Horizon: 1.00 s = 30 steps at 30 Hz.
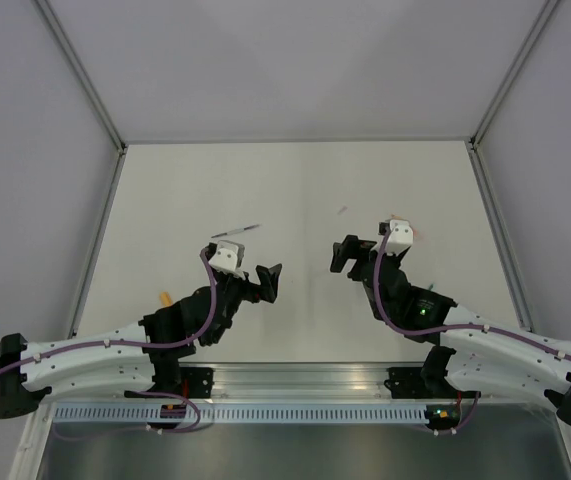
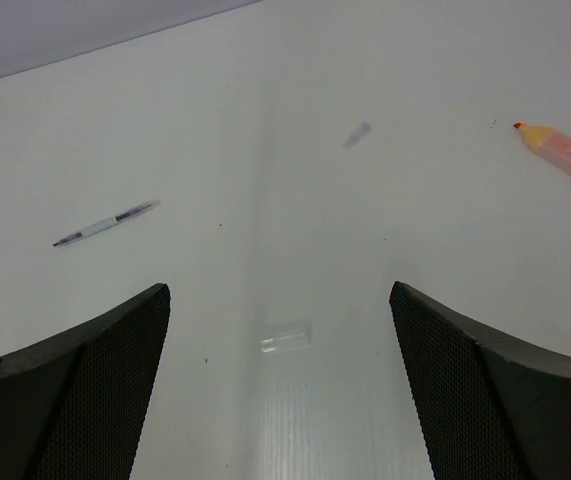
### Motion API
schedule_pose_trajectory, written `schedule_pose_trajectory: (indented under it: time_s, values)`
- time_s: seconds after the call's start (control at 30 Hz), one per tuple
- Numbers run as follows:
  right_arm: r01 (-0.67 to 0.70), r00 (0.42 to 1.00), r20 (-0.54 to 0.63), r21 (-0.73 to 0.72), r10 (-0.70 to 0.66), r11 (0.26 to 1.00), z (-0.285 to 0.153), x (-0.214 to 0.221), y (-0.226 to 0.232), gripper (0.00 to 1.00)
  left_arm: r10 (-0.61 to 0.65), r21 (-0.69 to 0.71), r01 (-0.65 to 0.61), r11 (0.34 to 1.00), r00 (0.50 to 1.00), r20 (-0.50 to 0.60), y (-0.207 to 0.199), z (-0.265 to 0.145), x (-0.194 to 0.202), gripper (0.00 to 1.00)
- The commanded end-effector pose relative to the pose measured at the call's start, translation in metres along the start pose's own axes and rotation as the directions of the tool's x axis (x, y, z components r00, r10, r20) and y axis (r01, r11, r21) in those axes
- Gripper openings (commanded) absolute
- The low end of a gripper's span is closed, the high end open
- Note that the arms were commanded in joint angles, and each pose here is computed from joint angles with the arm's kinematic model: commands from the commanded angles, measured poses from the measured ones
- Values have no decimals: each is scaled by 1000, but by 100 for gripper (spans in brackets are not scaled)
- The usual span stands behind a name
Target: Insert the pens into the pen caps
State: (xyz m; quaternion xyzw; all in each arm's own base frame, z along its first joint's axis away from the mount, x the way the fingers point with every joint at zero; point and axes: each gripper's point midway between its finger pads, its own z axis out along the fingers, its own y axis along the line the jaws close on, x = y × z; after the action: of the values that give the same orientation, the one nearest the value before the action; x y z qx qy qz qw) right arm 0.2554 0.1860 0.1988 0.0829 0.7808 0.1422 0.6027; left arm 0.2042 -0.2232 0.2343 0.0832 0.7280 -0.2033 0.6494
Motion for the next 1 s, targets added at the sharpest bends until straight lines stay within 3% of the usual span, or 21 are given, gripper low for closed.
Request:
schedule_pose_trajectory:
  time_s: [0.0,0.13,0.23,0.37,0.43,0.47,0.63,0.77,0.8,0.83,0.9,0.93,0.97]
  values:
    - [-67,996,62,39,64,997,-2,-24,-1,98,-26,0,26,1000,999,23,-2,1,-5,100]
    - [-59,996,76,112,51,992,-1,-23,-14,98,-18,-12,18,1000,1000,23,-1,3,-2,100]
    - [-13,994,104,273,-16,962,2,-27,-41,96,-3,-32,3,999,1000,22,1,5,0,100]
    - [246,966,-11,359,-259,900,21,-54,-49,97,2,-19,-2,1000,1000,11,-4,7,2,100]
    - [326,944,-70,340,-322,882,43,-62,-56,96,4,-33,-4,999,1000,13,0,7,3,100]
    - [366,930,-113,249,-349,897,54,-59,-48,96,7,-45,-6,999,1000,19,2,7,2,100]
    - [436,896,-189,215,-401,874,97,-69,-65,96,-13,-44,15,999,999,41,5,4,-3,100]
    - [507,828,-345,120,-443,854,116,-51,-75,97,-22,-22,23,999,998,51,3,3,-4,100]
    - [500,809,-398,79,-433,862,120,-38,-77,97,-21,-20,22,1000,999,49,2,3,-3,100]
    - [444,833,-441,173,-334,879,123,-39,-103,97,-21,-18,22,1000,998,50,2,3,-4,100]
    - [411,806,-571,346,-159,843,115,-24,-149,95,-16,-19,17,1000,999,47,1,4,-4,100]
    - [332,835,-550,514,7,791,106,-24,-181,94,-14,-20,15,1000,999,47,1,4,-3,100]
    - [360,798,-598,573,75,737,87,-11,-199,92,-19,-20,20,1000,999,50,1,4,-5,100]
